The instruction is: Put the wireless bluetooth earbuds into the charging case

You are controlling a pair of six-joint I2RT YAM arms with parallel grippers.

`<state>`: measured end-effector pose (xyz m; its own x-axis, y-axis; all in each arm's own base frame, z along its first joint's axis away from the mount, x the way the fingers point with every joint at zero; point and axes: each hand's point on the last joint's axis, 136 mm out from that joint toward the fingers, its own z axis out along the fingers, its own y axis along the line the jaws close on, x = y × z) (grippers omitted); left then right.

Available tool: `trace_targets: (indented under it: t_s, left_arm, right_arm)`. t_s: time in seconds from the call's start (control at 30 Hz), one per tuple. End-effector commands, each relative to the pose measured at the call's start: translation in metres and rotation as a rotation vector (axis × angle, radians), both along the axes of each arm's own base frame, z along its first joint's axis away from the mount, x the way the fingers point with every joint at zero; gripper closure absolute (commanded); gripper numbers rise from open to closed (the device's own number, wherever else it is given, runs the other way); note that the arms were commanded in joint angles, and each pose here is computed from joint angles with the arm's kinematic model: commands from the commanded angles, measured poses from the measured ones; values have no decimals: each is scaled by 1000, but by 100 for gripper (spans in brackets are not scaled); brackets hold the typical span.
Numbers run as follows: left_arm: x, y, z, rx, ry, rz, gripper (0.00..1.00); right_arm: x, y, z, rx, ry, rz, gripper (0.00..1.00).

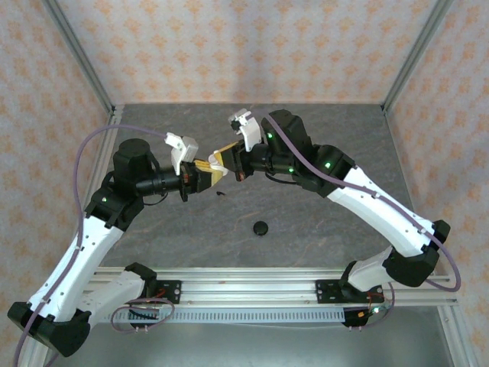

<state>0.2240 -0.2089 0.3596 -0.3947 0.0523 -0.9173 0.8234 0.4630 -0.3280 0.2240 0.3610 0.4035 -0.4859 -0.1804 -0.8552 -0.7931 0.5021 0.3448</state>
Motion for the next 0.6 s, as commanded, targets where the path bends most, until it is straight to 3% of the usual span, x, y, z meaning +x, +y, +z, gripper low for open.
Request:
trace_targets:
  t_s: [0.0,0.57]
  left_arm:
    - [-4,0,16,-6,-54,-6,100]
    - [-1,0,15,-5,-48,1,100]
  right_arm:
    - [-14,-7,17,14,-25,36,97]
    - [-18,0,-7,-69,40,88,97]
